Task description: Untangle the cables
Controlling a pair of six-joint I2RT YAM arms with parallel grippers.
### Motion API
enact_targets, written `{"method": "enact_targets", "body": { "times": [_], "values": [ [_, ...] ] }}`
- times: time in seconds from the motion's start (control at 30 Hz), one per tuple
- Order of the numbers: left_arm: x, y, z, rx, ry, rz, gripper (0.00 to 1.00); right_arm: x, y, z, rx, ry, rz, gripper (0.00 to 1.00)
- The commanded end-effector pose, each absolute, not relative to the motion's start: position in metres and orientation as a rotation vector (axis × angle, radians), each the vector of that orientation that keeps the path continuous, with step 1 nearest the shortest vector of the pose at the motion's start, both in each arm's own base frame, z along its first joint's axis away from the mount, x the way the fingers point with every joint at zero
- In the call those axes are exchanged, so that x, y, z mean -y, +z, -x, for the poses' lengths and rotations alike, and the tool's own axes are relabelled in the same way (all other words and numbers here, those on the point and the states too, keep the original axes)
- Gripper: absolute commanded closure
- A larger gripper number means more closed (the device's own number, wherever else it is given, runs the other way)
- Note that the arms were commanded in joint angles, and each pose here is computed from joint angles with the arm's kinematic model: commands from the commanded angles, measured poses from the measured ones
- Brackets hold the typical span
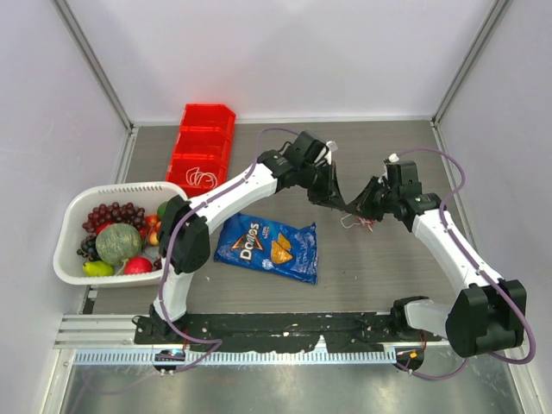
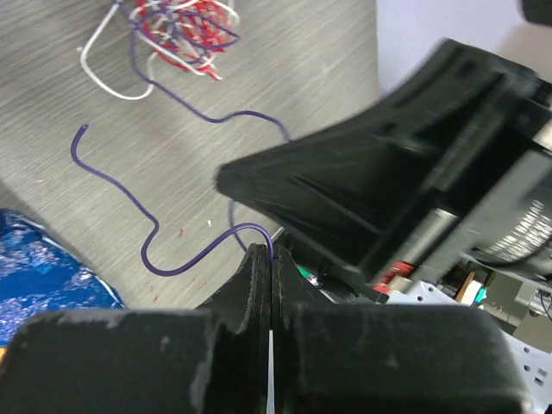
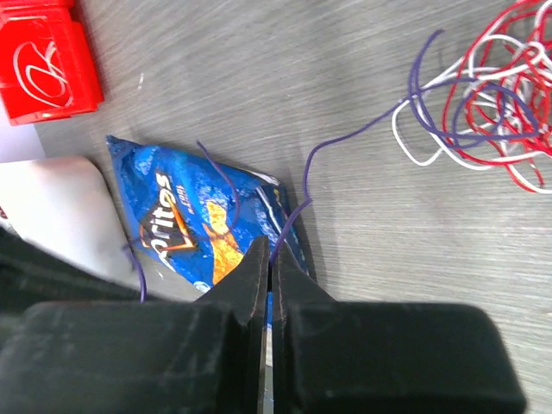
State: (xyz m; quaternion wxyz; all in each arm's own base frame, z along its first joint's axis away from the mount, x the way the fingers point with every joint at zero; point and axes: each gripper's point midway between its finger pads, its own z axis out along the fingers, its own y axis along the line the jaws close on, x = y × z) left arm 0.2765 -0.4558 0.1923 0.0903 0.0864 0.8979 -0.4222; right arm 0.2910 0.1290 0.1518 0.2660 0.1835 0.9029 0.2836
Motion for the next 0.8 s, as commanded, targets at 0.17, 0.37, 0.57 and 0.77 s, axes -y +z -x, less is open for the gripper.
{"method": "enact_targets", "body": {
  "times": [0.17,0.37,0.57,0.77],
  "values": [
    [0.459,0.257,-0.253,-2.556,-1.31,-0.435,1.0,-0.154,0.166,-0.323,-2.345,0.992,-0.571,0.84],
    [0.46,0.262,-0.249,-2.546,-1.309,-0.446,1.0,-0.161,0.155,-0.331,-2.348,1.076,-0.654,0.76],
    [0.457,0.274,-0.248,-2.513,-1.298,-0.448,1.0,-0.157,0.133,-0.338,-2.387,1.046,-0.718,0.77],
    [0.449,0.303,-0.238,-2.444,-1.308,-0.486,1.0,-0.132,0.108,-0.351,-2.389,0.989,-0.828,0.76]
  ]
}}
